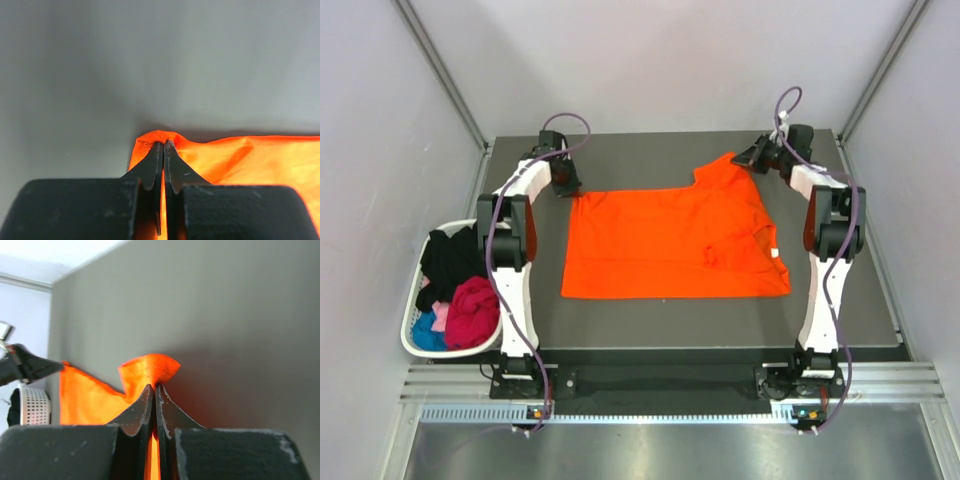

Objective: Fold and stack the t-shirts
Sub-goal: Fold the tshirt

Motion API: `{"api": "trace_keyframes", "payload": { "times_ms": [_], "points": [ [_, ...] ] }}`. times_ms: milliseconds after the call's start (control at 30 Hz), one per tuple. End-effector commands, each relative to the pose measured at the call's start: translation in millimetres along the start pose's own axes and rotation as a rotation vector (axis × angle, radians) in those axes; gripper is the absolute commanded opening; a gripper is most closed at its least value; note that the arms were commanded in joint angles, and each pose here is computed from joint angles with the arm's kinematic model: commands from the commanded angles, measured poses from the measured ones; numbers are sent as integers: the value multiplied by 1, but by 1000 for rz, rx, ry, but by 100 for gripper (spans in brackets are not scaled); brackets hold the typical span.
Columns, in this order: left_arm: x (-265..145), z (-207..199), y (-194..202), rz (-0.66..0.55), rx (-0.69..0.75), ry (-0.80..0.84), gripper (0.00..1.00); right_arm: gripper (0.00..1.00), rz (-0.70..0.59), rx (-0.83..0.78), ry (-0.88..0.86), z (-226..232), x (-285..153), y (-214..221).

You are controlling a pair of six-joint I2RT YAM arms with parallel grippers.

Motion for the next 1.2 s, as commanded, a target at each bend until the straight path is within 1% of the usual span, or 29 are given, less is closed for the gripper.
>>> {"api": "trace_keyframes", "payload": {
  "times_ms": [0,133,267,400,500,700,967,1000,1167],
  "points": [
    [-34,-13,-16,-87,-3,18,0,0,-146,-172,-89,47,-36,-52],
    [-39,-14,-16,-100,-22,9,0,0,-138,-199,-79,51,-44,-45],
    [-48,-16,-17,-117,-40,16,0,0,-158,-215,-72,61,-56,-46],
    [-56,-17,-15,-109,-45,18,0,0,-159,-226,-12,63,-68,-37],
    [-63,-15,-9,-99,-50,21,0,0,-156,-225,23,63,-75,-26],
    [-70,-7,14,-39,-60,14,0,0,-180,-230,30,68,-88,-11],
    [-90,-3,27,-29,-45,2,0,0,-208,-258,72,85,-117,2],
    [-90,0,32,-18,-47,-5,0,0,-191,-246,84,82,-119,13],
    [-102,4,44,-11,-45,-18,0,0,-190,-236,128,86,-144,37]
  ]
}}
Point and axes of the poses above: each gripper's point midway between its finger pads, its own x axis out along the fingers, its own z axis along the line the jaws close on, y = z × x, the point moved 9 cm from there along -x, back along the fingers, and after that the axes turned 11 degrees about -x, right-handed, at the moved point
